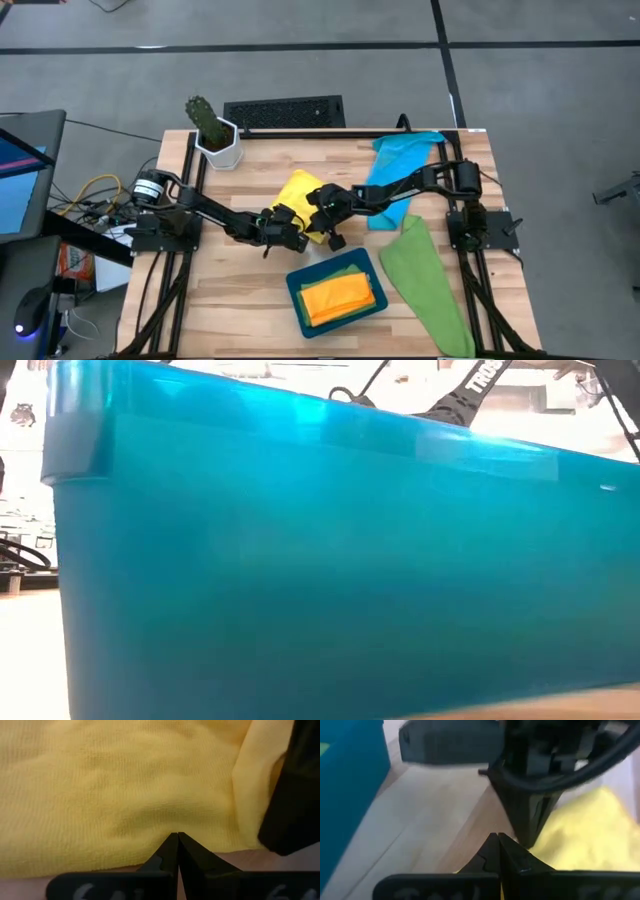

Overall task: Fold microfiber towels
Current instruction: Fold the yellow microfiber towel

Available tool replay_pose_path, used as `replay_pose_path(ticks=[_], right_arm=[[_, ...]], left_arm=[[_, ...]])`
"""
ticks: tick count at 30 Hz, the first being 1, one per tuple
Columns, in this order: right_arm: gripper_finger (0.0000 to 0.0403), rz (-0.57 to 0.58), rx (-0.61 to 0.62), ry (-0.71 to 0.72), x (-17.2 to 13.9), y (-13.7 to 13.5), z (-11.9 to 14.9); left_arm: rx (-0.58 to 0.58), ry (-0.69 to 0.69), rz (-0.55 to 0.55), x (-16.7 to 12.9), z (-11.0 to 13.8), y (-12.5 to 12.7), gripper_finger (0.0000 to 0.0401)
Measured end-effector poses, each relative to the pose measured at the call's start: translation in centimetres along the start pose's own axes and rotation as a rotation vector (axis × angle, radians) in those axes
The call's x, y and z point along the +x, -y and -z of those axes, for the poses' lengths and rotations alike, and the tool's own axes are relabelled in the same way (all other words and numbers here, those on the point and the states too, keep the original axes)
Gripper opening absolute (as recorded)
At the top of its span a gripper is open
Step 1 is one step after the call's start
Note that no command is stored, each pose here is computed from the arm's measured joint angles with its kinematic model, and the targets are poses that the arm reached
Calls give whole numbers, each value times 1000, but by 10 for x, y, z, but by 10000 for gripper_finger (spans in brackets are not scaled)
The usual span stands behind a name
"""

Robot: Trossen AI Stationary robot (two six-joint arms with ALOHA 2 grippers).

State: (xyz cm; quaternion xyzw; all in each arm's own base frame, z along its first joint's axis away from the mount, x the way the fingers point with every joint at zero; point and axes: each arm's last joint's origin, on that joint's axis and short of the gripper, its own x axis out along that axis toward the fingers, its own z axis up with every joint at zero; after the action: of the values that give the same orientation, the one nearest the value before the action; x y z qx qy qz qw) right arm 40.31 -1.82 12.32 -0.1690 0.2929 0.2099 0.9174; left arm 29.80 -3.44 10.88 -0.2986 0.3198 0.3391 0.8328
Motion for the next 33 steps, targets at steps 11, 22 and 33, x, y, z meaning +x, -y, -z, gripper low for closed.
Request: replay_pose_path(ticks=[11,22,33], right_arm=[[37,-75,35,-25,1,-5,5],[93,-74,32,-26,1,-5,5],[176,-26,50,-14,-11,0,-5]], left_arm=[[-12,-1,1,0,0,0,0],[-11,-23,68,-3,-8,16,0],[84,-105,15,-15,-20,32,0]])
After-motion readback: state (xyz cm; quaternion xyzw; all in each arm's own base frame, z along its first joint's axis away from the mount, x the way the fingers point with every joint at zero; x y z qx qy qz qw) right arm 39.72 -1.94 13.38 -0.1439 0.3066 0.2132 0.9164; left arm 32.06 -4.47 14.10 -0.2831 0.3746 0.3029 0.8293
